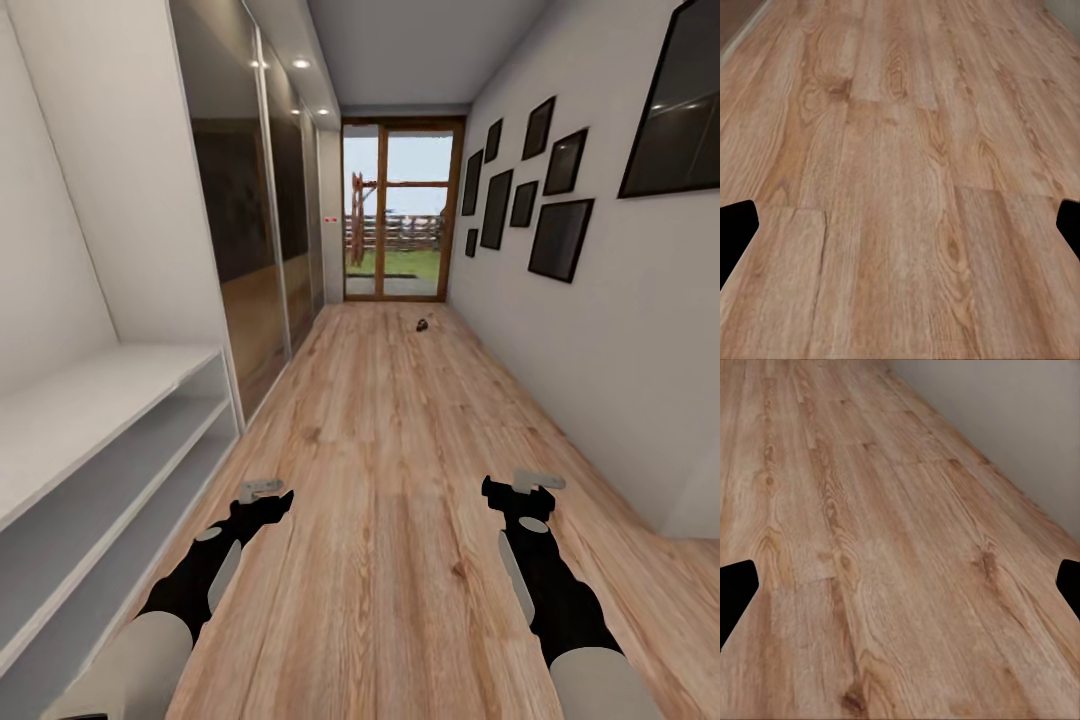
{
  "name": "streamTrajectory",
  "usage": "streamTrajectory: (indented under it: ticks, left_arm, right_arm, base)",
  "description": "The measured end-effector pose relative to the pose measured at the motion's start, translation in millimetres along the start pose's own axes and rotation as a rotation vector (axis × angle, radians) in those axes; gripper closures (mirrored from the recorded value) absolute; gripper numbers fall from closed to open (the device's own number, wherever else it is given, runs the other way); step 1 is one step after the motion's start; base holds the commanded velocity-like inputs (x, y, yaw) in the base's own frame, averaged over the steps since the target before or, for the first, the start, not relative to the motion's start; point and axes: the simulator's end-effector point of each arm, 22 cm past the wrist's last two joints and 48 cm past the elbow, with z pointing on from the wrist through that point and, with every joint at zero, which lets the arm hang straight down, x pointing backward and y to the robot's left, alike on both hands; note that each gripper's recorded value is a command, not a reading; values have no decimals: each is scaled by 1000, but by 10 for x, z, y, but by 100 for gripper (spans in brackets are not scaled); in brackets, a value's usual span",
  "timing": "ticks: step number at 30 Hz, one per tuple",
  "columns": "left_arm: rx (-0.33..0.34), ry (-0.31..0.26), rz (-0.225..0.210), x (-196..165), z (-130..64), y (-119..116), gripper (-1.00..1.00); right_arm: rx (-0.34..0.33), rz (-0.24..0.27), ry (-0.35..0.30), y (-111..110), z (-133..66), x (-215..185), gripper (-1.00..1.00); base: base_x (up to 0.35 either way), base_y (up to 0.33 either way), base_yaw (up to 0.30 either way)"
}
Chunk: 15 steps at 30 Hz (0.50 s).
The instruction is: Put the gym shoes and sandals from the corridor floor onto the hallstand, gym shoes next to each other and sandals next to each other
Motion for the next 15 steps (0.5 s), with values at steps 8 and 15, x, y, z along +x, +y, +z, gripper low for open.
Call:
streamTrajectory:
  ticks: [8, 15]
  left_arm:
    - [0, 0, -1, 0, 0, -2, -100]
    - [0, 0, 0, 1, 0, 3, -100]
  right_arm:
    - [1, -1, 0, -8, 2, -2, -100]
    - [2, -2, -1, -8, 2, -2, -100]
  base:
    - [346, -80, -45]
    - [347, -71, -29]
